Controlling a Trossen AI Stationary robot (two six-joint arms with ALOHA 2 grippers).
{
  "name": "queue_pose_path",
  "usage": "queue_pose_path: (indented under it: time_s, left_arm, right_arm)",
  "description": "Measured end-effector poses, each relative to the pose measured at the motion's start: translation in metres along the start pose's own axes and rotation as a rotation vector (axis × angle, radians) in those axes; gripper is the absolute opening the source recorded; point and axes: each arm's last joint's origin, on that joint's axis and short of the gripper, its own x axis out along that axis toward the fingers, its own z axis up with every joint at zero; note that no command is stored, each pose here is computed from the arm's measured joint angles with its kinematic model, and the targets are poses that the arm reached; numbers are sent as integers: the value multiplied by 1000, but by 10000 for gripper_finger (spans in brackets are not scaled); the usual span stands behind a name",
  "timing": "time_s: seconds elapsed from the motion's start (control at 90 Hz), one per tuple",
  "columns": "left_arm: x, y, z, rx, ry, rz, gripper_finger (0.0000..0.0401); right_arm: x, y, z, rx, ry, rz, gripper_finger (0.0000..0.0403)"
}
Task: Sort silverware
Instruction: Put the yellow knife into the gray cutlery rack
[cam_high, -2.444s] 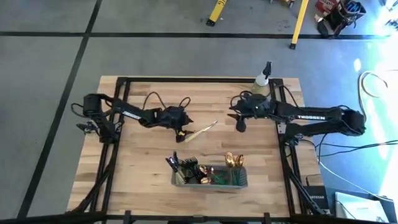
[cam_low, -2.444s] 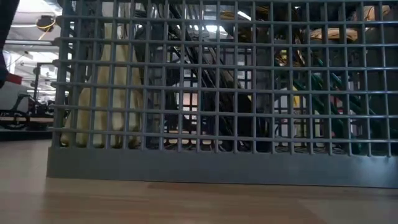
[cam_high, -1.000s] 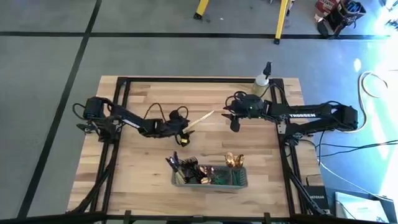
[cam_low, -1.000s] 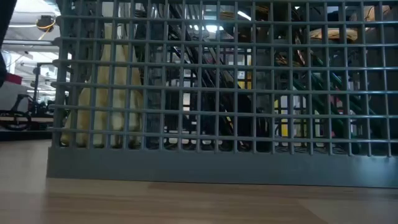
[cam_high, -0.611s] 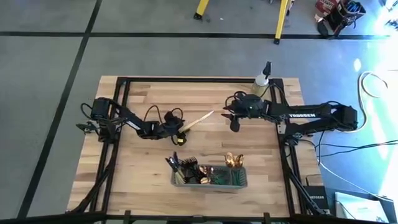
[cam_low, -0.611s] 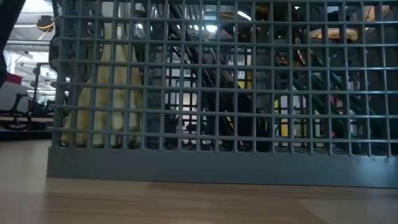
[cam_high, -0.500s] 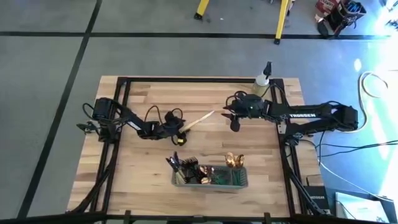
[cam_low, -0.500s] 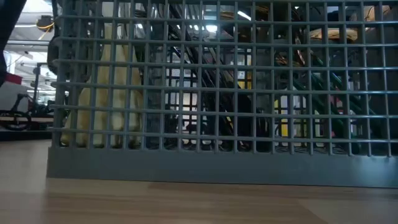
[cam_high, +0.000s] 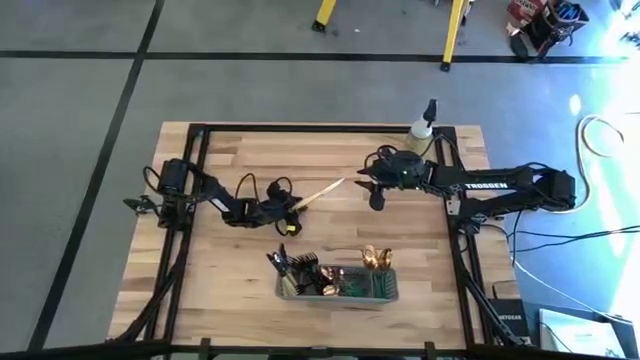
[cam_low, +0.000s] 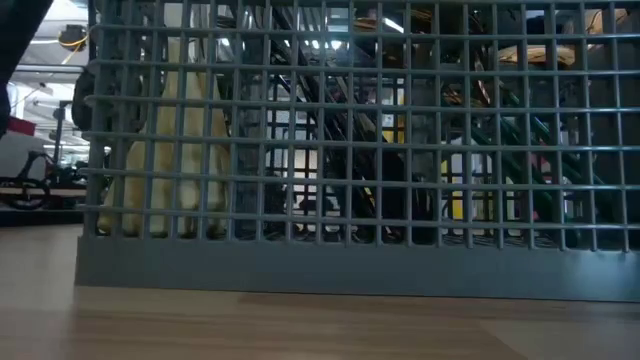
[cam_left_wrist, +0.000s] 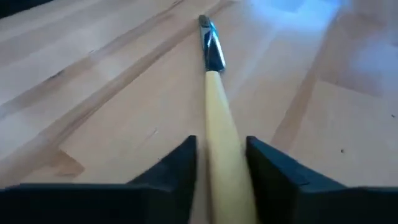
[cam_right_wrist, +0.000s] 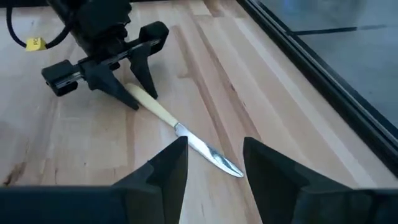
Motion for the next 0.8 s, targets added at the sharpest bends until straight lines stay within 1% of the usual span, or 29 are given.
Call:
queue_pose_path:
  time_s: [0.078,0.144,0.2,0.344,0.456,0.556,0.722,0.8]
  left_arm:
    - [2,3,-1,-45,18,5,79]
    - [3,6,-1,-78,29,8,66]
    - [3,7,-1,-99,33,7,63]
    - [3,6,0,-100,23,4,72]
    - [0,2,5,-125,-45,-19,62]
    - [-3,-1,12,-132,-82,-41,61]
    - [-10,-2,31,-178,-179,-17,61]
    - [-15,-2,41,-170,-233,-19,61]
  right_arm:
    - [0,0,0,0,0,0,138]
    - [0,0,0,0,-1,0,138]
    - [0,0,0,0,-1,0,138]
    - [0,1,1,17,-12,26,138]
    - [0,1,3,36,-37,39,138]
    - [0,1,7,51,-71,54,138]
    - [-1,2,14,103,-135,80,138]
    - [-2,1,19,148,-154,84,138]
